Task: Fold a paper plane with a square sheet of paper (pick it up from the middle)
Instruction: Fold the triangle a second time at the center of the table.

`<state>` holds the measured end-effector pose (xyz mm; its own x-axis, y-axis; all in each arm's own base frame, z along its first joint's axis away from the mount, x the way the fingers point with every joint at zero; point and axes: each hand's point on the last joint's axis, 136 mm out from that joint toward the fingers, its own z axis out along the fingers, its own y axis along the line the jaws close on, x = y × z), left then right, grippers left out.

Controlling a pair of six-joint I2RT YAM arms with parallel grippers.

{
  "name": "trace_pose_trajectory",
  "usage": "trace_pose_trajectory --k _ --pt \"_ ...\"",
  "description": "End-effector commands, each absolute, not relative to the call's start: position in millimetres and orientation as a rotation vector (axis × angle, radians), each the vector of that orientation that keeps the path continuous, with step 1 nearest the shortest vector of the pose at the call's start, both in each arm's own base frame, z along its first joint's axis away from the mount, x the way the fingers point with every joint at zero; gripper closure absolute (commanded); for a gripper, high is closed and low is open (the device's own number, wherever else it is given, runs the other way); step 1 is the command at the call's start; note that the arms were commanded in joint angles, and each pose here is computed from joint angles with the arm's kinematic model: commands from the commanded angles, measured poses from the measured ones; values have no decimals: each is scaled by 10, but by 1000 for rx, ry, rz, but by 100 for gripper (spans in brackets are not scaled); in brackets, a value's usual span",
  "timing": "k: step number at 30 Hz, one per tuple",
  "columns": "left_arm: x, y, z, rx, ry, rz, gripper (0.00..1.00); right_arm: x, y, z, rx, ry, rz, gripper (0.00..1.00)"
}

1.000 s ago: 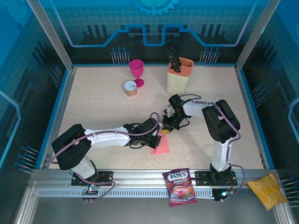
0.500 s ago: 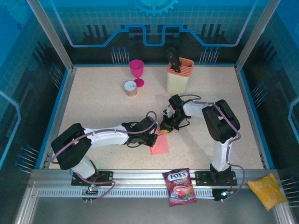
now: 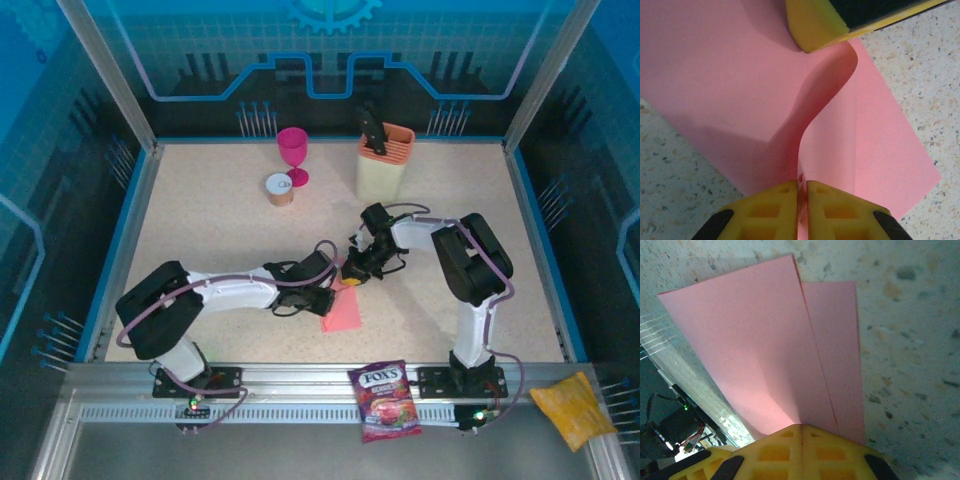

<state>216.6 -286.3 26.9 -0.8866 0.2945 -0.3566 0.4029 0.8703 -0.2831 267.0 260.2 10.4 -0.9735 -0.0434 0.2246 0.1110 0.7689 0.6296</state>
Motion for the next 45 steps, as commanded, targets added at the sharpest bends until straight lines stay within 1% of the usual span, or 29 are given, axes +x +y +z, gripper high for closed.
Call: trace_pose_trajectory --k 1,3,11,14,25,38,42,45 --pt "2204 -2936 313 559 2734 -533 84 2460 2390 -290 -112 -2727 -781 100" --pt "2207 -2942 328 561 2729 -537 84 2457 2391 -295 -111 -2726 -780 100" --pt "2238 -2941 376 567 2711 -528 97 2455 2391 -313 -112 -2723 -775 100" --pt "2256 -2950 370 567 2709 -526 100 2451 2386 -325 -111 -2722 -772 100" --pt "2293 -2946 287 578 2724 -505 100 2435 2380 -334 -111 -2718 -768 100" --pt "2238 -2845 230 560 2741 -482 100 2455 2393 -316 -110 -2719 -775 100" --pt "2222 -2838 211 555 2745 -480 100 2494 2428 -251 -94 -2722 -794 100" --pt "2213 -2814 180 551 2752 -473 100 2590 2495 -95 -63 -2734 -845 100"
